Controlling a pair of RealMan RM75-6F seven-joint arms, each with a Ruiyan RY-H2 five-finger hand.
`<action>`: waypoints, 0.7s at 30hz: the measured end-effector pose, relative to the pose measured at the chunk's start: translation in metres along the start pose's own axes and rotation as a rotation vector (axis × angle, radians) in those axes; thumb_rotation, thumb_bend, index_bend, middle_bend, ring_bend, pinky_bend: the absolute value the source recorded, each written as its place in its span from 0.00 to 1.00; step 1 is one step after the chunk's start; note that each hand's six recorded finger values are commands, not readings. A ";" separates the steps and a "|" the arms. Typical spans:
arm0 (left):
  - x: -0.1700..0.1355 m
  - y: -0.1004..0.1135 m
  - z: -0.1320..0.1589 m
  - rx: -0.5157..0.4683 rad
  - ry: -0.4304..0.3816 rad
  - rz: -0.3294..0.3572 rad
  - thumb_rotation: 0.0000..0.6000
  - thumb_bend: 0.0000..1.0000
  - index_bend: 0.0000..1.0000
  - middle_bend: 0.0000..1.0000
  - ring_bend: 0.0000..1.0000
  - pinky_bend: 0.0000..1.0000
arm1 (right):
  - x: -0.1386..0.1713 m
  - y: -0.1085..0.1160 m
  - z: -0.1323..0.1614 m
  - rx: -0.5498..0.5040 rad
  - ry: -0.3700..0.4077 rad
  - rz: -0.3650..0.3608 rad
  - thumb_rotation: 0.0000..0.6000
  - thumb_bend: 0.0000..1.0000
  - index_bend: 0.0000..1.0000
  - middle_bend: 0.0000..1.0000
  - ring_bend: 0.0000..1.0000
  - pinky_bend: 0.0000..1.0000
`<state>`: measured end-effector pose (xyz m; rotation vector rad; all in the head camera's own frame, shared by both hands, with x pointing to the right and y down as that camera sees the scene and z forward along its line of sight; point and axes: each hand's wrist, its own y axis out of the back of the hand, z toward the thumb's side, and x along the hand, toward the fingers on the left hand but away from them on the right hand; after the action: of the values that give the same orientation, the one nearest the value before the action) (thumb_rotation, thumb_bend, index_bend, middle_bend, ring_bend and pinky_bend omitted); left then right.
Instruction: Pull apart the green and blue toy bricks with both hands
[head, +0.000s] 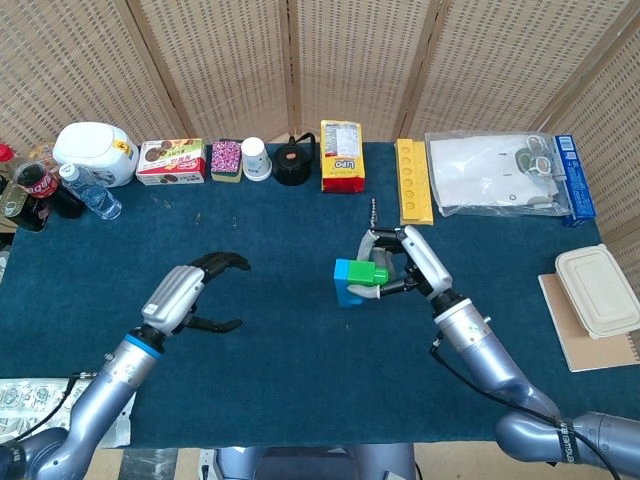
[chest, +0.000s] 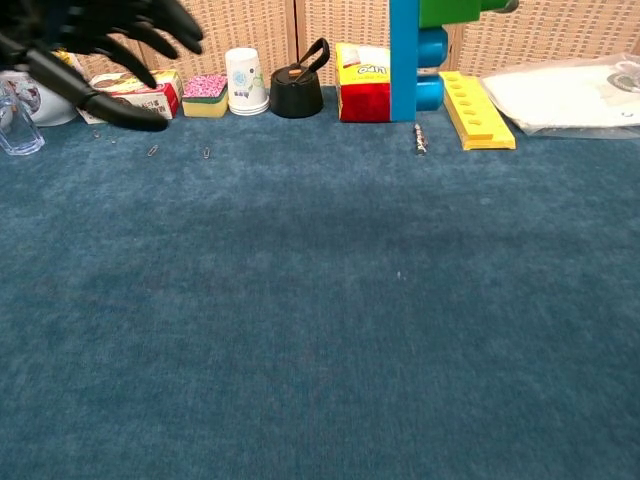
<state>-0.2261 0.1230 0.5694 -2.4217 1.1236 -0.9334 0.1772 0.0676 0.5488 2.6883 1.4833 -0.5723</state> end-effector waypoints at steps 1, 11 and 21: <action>0.005 -0.003 0.002 -0.039 -0.004 -0.002 1.00 0.18 0.29 0.28 0.22 0.30 | 0.000 0.000 0.001 -0.018 0.000 -0.002 1.00 0.08 0.73 0.69 0.76 0.77; 0.054 -0.040 0.024 -0.276 -0.051 -0.046 1.00 0.16 0.29 0.28 0.22 0.30 | 0.002 -0.005 0.006 -0.127 0.019 -0.022 1.00 0.08 0.74 0.70 0.76 0.77; 0.066 -0.069 0.042 -0.416 -0.058 -0.169 0.99 0.14 0.29 0.28 0.22 0.30 | 0.002 -0.009 0.004 -0.132 0.037 -0.033 1.00 0.08 0.74 0.70 0.76 0.77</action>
<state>-0.1273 0.1169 0.6029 -2.8945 1.2059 -0.7260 0.1695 0.0735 0.5457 2.5926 1.5199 -0.4114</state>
